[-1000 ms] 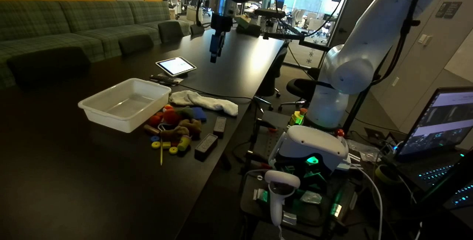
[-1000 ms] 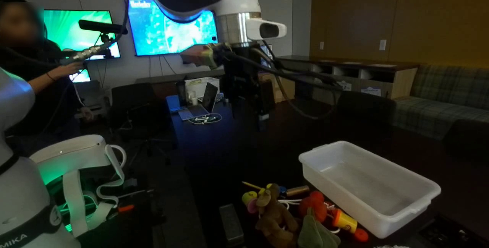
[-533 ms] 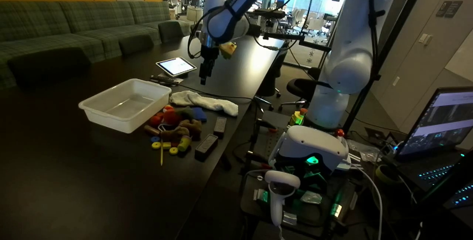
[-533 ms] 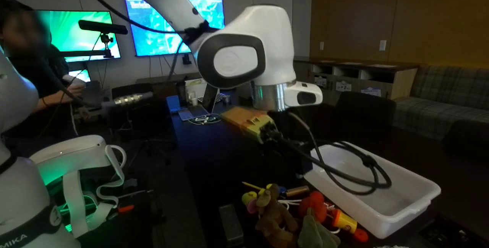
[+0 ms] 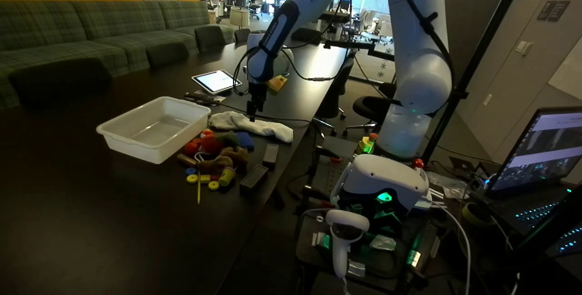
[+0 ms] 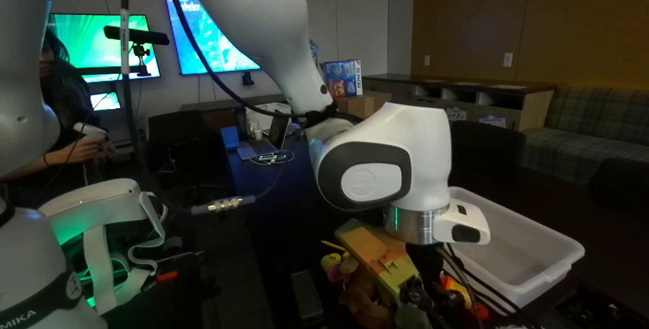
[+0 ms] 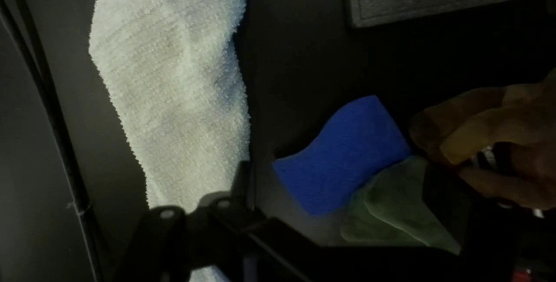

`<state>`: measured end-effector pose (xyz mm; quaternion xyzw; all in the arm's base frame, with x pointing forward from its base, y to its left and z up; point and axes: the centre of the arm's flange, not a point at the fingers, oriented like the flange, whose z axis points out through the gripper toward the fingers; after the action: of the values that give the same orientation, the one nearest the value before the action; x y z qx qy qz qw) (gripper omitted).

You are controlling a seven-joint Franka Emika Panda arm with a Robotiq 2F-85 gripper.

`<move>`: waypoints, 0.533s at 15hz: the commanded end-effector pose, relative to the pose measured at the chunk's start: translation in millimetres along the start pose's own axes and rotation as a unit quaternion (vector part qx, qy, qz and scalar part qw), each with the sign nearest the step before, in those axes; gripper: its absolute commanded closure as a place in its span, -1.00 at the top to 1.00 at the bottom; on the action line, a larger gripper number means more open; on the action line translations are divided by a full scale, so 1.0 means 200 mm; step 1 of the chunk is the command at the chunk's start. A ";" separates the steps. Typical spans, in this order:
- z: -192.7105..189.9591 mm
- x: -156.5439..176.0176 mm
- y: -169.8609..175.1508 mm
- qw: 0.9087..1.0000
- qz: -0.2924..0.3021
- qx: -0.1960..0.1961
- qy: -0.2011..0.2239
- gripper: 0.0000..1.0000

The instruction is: Use the cloth to push the objects on the table to the left

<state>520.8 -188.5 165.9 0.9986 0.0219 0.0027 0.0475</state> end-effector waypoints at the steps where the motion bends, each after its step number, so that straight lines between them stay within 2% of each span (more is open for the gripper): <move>1: 0.19 0.13 0.16 1.000 0.019 0.001 -0.006 1.00; 8: 0.48 0.16 0.30 0.998 0.046 0.017 -0.026 1.00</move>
<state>537.9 -241.9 95.5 0.9989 -0.0139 -0.0196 0.0413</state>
